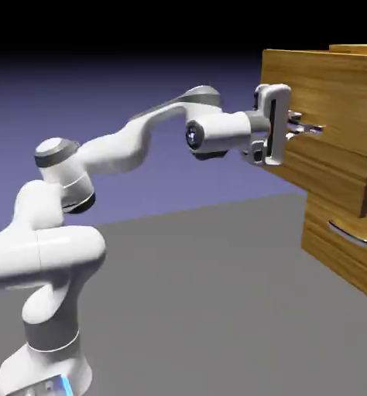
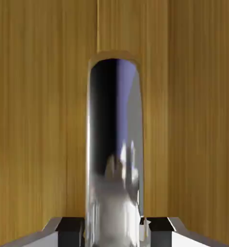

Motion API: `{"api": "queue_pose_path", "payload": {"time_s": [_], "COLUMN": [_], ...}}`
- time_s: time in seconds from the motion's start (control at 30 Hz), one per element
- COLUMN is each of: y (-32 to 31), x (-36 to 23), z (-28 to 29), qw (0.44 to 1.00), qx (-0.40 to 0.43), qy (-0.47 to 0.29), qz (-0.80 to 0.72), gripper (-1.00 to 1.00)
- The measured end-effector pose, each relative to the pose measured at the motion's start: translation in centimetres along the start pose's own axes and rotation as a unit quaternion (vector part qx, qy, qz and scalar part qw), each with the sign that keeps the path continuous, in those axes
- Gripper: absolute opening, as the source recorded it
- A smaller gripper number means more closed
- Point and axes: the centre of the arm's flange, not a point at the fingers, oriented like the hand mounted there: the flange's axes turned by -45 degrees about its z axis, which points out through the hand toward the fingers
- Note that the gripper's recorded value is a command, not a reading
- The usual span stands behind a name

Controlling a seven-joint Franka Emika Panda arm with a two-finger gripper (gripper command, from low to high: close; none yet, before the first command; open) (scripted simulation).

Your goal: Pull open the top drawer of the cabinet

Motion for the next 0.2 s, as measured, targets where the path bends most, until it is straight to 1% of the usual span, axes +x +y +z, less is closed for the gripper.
{"api": "queue_pose_path", "payload": {"time_s": [0.07, 0.1, 0.17, 0.2], "y": [0.0, 0.0, 0.0, 0.0], "x": [0.0, 0.0, 0.0, -0.1], "z": [-2.3, -3.1, -3.1, -4.4], "qw": [1.0, 1.0, 1.0, 1.0], "qx": [0.0, 0.0, -0.001, -0.001], "qy": [0.0, 0.0, 0.0, 0.0], "qz": [0.0, 0.0, 0.0, -0.001], "gripper": [-1.0, 1.0, 1.0, 1.0]}}
